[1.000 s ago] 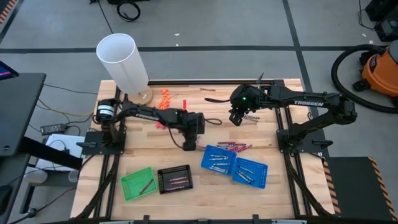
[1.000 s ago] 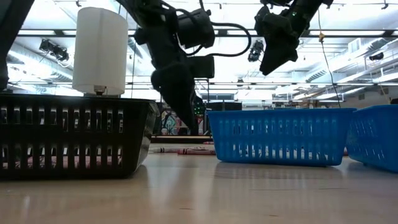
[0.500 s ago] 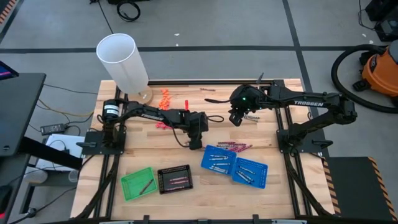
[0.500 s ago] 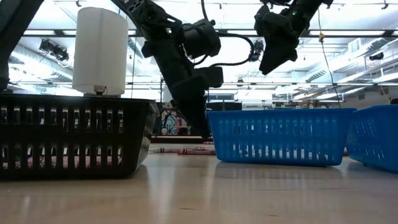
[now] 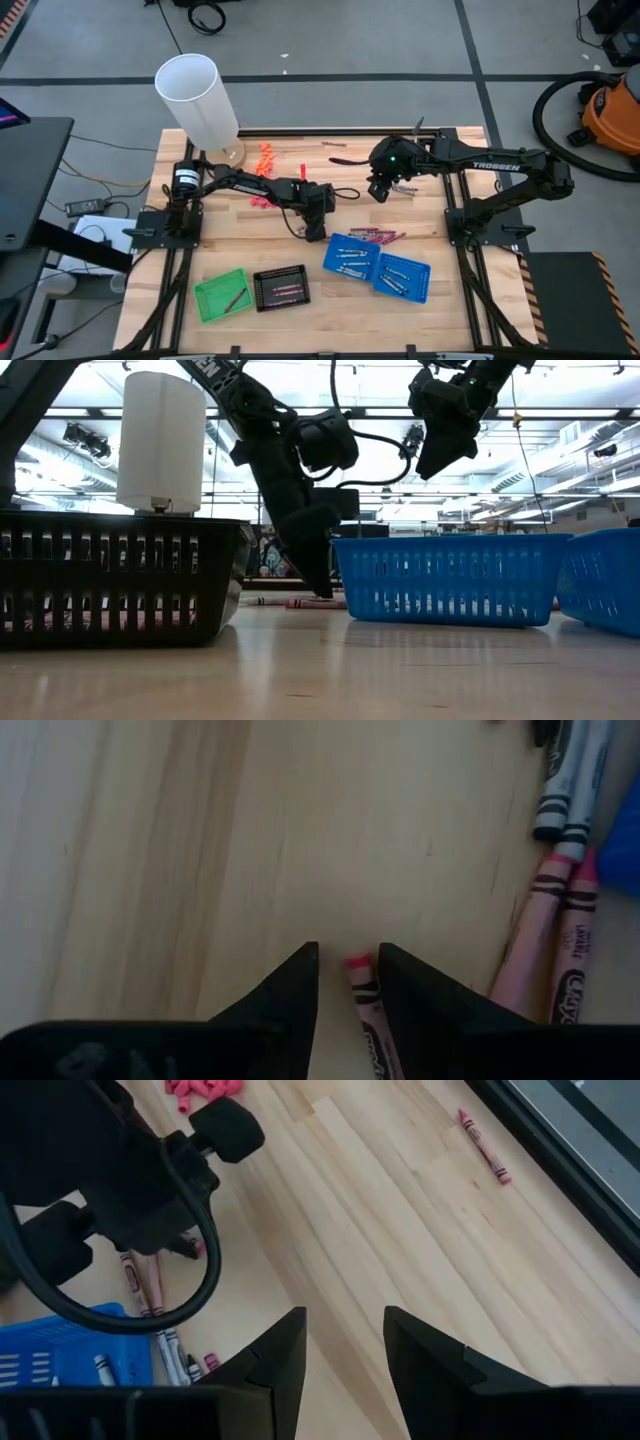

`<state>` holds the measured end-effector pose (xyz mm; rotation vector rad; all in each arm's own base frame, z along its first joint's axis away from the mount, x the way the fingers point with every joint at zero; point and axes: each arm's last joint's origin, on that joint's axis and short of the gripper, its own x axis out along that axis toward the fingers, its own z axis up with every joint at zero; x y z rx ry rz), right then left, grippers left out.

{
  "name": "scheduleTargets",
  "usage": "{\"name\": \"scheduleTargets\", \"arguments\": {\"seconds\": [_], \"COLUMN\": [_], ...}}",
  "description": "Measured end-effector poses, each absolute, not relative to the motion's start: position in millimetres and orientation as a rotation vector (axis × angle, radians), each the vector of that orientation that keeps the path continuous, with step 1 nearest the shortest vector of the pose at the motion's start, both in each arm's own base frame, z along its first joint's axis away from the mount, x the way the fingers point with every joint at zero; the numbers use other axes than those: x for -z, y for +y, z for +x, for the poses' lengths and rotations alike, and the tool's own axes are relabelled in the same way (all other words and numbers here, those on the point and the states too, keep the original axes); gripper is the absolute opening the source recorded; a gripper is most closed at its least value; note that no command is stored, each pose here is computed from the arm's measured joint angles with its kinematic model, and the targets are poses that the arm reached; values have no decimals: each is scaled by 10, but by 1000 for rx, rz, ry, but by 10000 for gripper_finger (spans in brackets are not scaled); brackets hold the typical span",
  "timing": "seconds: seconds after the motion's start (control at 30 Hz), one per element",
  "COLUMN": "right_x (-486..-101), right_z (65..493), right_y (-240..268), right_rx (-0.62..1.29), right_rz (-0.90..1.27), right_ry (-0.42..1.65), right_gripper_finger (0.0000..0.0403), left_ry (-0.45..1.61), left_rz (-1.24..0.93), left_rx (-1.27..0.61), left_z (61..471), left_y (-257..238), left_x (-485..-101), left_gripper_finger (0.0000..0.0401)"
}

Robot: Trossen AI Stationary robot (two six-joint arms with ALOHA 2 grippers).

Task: Sort crayons
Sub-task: Put the pink crayon into the black bin

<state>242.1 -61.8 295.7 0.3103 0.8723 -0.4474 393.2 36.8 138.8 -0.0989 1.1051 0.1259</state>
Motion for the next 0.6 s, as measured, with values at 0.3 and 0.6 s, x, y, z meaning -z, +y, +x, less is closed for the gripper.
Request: {"name": "scheduleTargets", "arguments": {"seconds": [0.3, 0.6], "right_x": [-2961, -2961], "right_z": [2426, 2427], "right_y": [-618, -618], "right_rx": [448, 448], "right_rz": [313, 313], "right_ry": [864, 864], "right_gripper_finger": [144, 144], "left_ry": [1139, 1142], "left_rz": [-102, -123], "left_rx": [-132, -146], "left_z": [3903, 3898], "left_y": [368, 370], "left_x": [-1381, -1398], "left_gripper_finger": [67, 11]}}
